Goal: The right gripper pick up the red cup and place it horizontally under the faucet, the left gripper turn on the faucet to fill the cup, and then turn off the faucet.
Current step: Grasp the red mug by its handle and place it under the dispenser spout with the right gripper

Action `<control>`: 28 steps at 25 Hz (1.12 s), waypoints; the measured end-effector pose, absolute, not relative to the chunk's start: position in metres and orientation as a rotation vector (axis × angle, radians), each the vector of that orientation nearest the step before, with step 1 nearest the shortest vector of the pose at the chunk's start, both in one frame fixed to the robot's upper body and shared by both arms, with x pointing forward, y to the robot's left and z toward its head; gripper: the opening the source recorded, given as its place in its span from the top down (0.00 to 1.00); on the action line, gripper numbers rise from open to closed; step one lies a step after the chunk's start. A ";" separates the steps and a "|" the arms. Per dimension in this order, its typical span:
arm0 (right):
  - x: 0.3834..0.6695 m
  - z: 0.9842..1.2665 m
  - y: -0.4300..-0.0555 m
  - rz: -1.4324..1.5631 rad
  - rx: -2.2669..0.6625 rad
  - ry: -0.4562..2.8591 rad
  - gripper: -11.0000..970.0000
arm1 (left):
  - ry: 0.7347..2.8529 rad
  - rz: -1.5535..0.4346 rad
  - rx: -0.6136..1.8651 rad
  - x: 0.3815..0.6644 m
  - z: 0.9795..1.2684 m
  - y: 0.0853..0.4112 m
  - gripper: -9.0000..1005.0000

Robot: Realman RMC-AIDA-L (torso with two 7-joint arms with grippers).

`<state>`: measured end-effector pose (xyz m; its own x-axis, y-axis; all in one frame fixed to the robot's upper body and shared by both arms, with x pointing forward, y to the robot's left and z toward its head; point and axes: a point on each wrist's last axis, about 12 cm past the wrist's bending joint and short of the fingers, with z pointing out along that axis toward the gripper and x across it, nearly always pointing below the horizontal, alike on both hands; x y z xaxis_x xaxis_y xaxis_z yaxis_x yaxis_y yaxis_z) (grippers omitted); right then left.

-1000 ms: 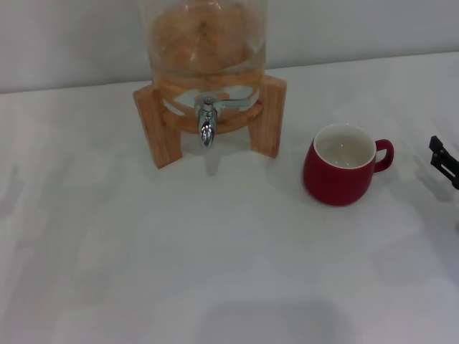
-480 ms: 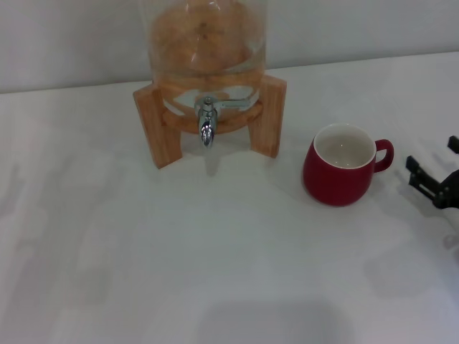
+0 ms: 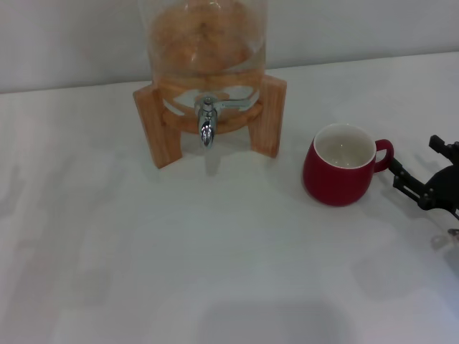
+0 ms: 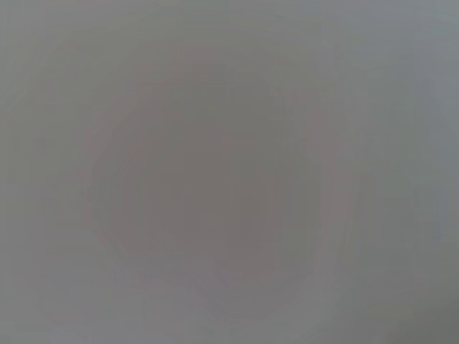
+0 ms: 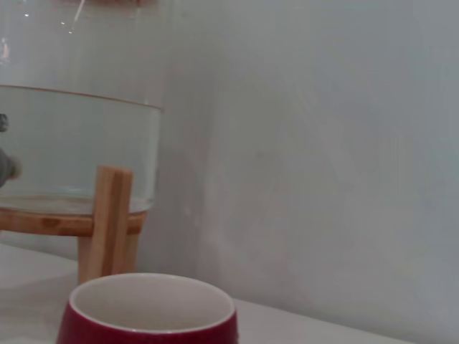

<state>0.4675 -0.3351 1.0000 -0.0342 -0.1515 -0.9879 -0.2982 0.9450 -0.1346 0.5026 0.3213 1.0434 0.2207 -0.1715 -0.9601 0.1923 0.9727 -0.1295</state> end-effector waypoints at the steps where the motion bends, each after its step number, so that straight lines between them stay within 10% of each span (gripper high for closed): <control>1: 0.468 1.000 -0.334 0.125 -0.356 1.611 0.16 | 1.325 -0.252 0.018 0.503 1.043 0.321 0.18; 28: 0.479 0.999 -0.329 0.125 -0.403 1.637 0.17 | 1.324 -0.258 0.030 0.503 1.044 0.320 0.18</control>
<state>0.4786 -0.3287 0.9988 -0.0559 -0.1852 -0.9811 -0.3321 0.9302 -0.1567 0.5034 0.3199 1.0439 0.2202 -0.1696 -0.9606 0.2037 0.9711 -0.1248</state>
